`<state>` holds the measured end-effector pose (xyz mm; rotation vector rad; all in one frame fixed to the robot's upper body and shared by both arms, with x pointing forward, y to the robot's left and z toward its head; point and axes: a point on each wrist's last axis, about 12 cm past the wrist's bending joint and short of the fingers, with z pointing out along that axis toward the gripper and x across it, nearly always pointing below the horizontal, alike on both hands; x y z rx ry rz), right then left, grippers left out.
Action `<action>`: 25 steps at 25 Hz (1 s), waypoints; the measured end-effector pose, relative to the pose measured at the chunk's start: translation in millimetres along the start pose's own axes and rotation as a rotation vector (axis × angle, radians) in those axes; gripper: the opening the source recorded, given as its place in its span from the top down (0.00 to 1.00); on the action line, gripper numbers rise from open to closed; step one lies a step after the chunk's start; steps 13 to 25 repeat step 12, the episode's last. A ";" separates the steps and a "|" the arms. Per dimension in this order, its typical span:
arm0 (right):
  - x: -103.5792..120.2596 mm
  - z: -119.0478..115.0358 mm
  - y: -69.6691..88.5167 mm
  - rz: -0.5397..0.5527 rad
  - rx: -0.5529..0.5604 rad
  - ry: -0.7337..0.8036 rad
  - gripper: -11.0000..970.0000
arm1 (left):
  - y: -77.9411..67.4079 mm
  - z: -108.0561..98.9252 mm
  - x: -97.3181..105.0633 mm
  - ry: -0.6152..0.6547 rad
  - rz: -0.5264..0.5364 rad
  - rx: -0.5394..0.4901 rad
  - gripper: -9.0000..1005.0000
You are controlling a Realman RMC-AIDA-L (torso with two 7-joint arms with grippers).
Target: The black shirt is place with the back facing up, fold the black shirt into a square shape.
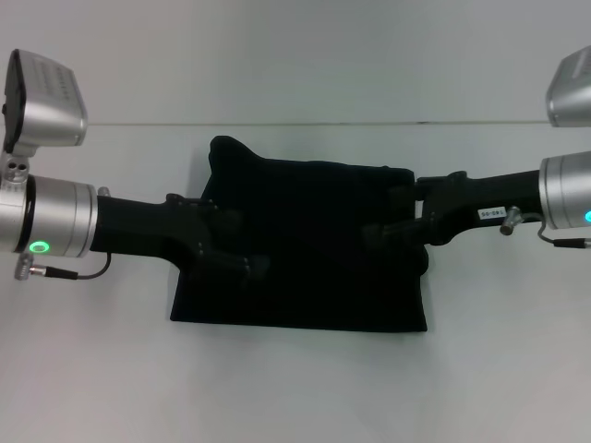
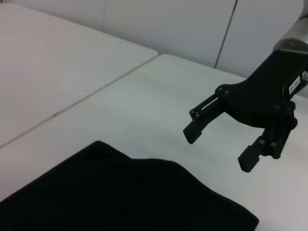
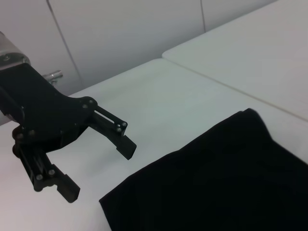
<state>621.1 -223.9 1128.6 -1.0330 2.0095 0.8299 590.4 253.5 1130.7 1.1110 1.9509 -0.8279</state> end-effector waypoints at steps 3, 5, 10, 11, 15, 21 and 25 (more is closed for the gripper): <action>0.6 1.8 1.0 0.011 -0.003 0.006 0.04 | -0.1 -0.8 -0.2 0.011 0.005 0.002 0.08; 2.4 2.3 1.6 0.019 -0.004 0.003 0.04 | 0.8 -2.4 0.0 0.011 0.006 -0.006 0.08; 7.4 5.9 1.8 0.049 0.000 -0.004 0.04 | 6.5 -8.5 0.0 0.033 0.020 -0.047 0.08; 7.8 7.2 1.4 0.053 0.005 -0.006 0.04 | 7.6 -9.3 0.2 0.041 0.024 -0.057 0.08; 7.9 8.7 1.3 0.055 0.011 -0.007 0.04 | 8.5 -9.6 0.4 0.048 0.029 -0.064 0.08; 7.9 8.7 1.3 0.055 0.011 -0.007 0.04 | 8.5 -9.6 0.4 0.048 0.029 -0.064 0.08; 7.9 8.7 1.3 0.055 0.011 -0.007 0.04 | 8.5 -9.6 0.4 0.048 0.029 -0.064 0.08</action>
